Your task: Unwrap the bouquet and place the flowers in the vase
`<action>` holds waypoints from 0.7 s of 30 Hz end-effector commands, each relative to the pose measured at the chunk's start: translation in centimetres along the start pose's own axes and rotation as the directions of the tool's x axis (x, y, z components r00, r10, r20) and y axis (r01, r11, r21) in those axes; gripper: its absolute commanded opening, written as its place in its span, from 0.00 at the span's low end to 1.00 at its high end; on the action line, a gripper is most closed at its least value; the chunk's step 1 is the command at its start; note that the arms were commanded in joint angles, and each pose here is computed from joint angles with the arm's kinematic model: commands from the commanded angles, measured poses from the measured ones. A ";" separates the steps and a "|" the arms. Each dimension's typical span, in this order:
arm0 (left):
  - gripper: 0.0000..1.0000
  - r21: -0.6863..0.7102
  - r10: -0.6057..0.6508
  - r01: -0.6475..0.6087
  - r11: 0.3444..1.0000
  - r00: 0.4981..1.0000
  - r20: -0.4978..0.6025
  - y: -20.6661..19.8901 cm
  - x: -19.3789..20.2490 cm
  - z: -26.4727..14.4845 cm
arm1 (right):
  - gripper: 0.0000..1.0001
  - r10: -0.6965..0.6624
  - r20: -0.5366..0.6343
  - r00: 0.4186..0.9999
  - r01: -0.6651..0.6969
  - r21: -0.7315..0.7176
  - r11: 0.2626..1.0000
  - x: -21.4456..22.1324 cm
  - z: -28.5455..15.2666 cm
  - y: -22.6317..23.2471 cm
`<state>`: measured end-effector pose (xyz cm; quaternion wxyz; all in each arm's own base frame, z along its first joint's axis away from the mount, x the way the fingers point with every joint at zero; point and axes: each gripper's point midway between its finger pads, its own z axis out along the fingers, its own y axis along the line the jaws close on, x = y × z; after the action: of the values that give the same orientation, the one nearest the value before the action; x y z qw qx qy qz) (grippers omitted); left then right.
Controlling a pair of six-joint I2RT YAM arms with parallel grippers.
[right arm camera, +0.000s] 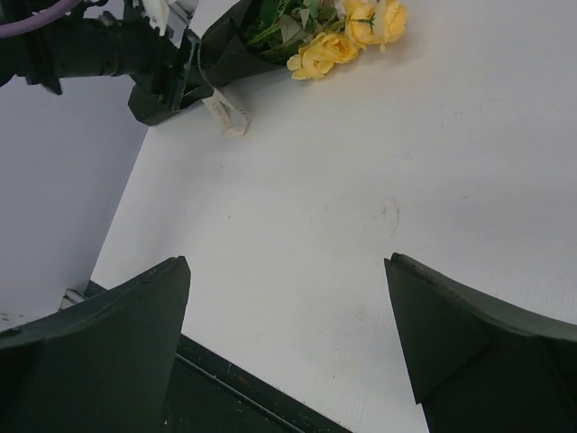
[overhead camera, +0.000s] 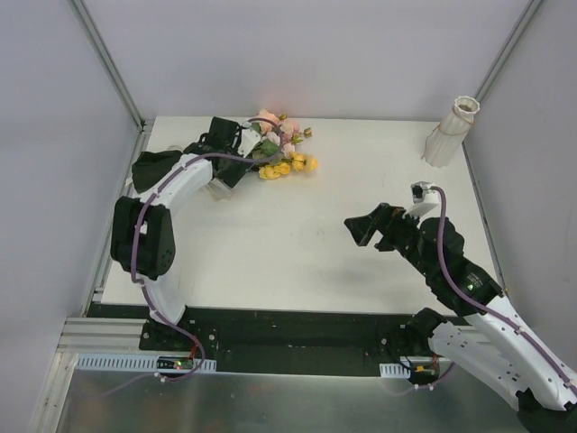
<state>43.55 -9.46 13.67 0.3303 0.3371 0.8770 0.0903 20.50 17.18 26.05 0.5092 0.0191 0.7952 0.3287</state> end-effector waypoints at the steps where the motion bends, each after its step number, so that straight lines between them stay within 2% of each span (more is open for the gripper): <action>1: 0.73 0.005 0.070 -0.071 0.997 0.996 0.061 1.8 -3.3 1.8 | 0.99 0.014 0.030 0.999 -0.012 -0.079 0.997 -1.3 -0.8 1.8; 7: 0.68 0.019 0.101 -0.102 0.995 0.995 0.024 1.9 -3.6 5.7 | 0.99 0.020 0.039 0.999 -0.017 -0.075 0.997 -1.6 -1.4 1.8; 14: 0.61 0.032 0.112 -0.111 0.993 0.994 -0.015 1.6 -2.6 7.7 | 0.99 0.021 0.062 0.998 -0.017 -0.064 0.998 -2.2 -1.9 1.6; 18: 0.36 0.030 0.114 -0.113 0.993 0.992 -0.049 1.3 -1.6 8.4 | 0.99 0.022 0.060 0.998 -0.019 -0.059 0.998 -2.2 -1.9 1.5; 21: 0.22 0.028 0.102 -0.100 0.995 0.993 -0.054 1.1 -1.5 8.4 | 0.99 0.022 0.058 0.998 -0.020 -0.045 0.999 -2.1 -1.8 1.3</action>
<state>49.76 -10.21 7.44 0.2857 0.3884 0.8706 0.0981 19.43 16.82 26.65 0.5097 0.0144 0.7891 0.3426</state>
